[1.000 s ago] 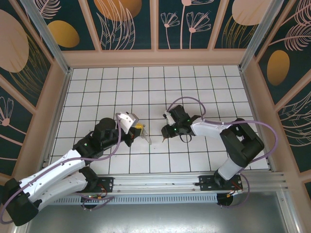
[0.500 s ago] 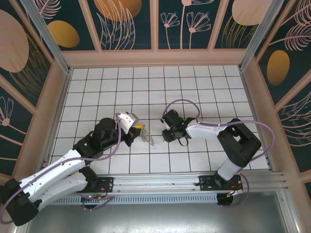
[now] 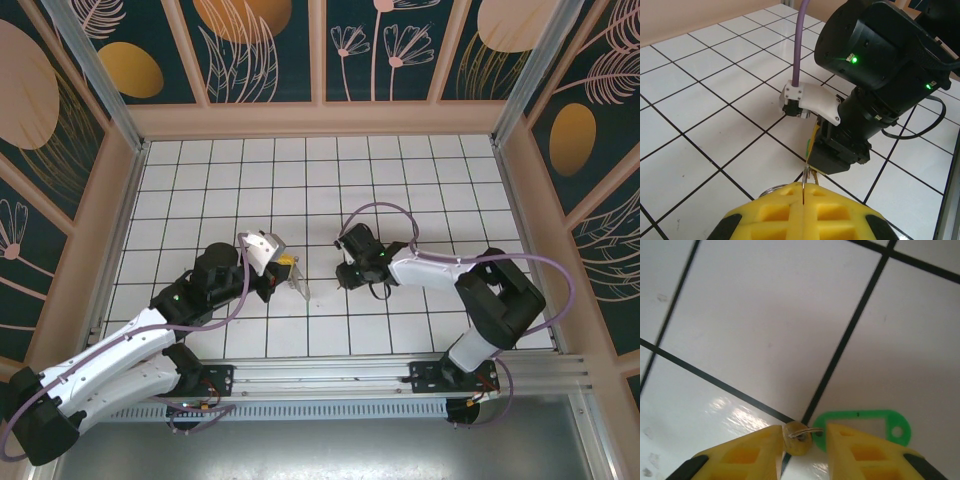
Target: Put the keys on the keyring
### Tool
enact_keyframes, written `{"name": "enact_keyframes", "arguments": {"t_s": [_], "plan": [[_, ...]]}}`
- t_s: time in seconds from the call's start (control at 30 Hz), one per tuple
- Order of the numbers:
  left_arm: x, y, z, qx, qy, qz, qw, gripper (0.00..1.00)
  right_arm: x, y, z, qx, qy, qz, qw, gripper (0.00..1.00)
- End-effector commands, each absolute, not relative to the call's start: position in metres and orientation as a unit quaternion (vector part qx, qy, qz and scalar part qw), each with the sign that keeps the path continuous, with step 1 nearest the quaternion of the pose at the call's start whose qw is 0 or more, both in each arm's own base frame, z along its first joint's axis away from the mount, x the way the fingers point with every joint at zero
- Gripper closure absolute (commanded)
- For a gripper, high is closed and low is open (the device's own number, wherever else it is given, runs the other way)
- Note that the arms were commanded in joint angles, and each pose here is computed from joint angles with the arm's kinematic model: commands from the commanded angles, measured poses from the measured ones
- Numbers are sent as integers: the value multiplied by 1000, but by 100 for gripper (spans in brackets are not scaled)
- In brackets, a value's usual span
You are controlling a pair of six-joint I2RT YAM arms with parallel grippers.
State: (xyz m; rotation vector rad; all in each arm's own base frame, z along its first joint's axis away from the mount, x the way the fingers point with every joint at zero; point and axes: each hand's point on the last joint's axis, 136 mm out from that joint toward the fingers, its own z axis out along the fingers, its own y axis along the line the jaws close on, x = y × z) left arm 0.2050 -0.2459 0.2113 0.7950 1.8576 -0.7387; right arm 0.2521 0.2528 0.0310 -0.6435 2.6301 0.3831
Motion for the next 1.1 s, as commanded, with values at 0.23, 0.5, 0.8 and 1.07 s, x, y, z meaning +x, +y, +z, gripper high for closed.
{"name": "enact_keyframes", "arguments": {"t_s": [0.23,0.5,0.8,1.07], "plan": [[205,-250,218,321,750,-317,484,100,256,257,36,-210,939,176,208,77],[205,-250,218,321,750,-317,484,100,254,260,32,-212,939,180,201,76],[206,-250,219,320,750,-315,485,100,252,253,26,-222,946,117,203,75],[205,-249,219,319,750,-315,486,100,254,256,21,-231,946,98,207,74]]}}
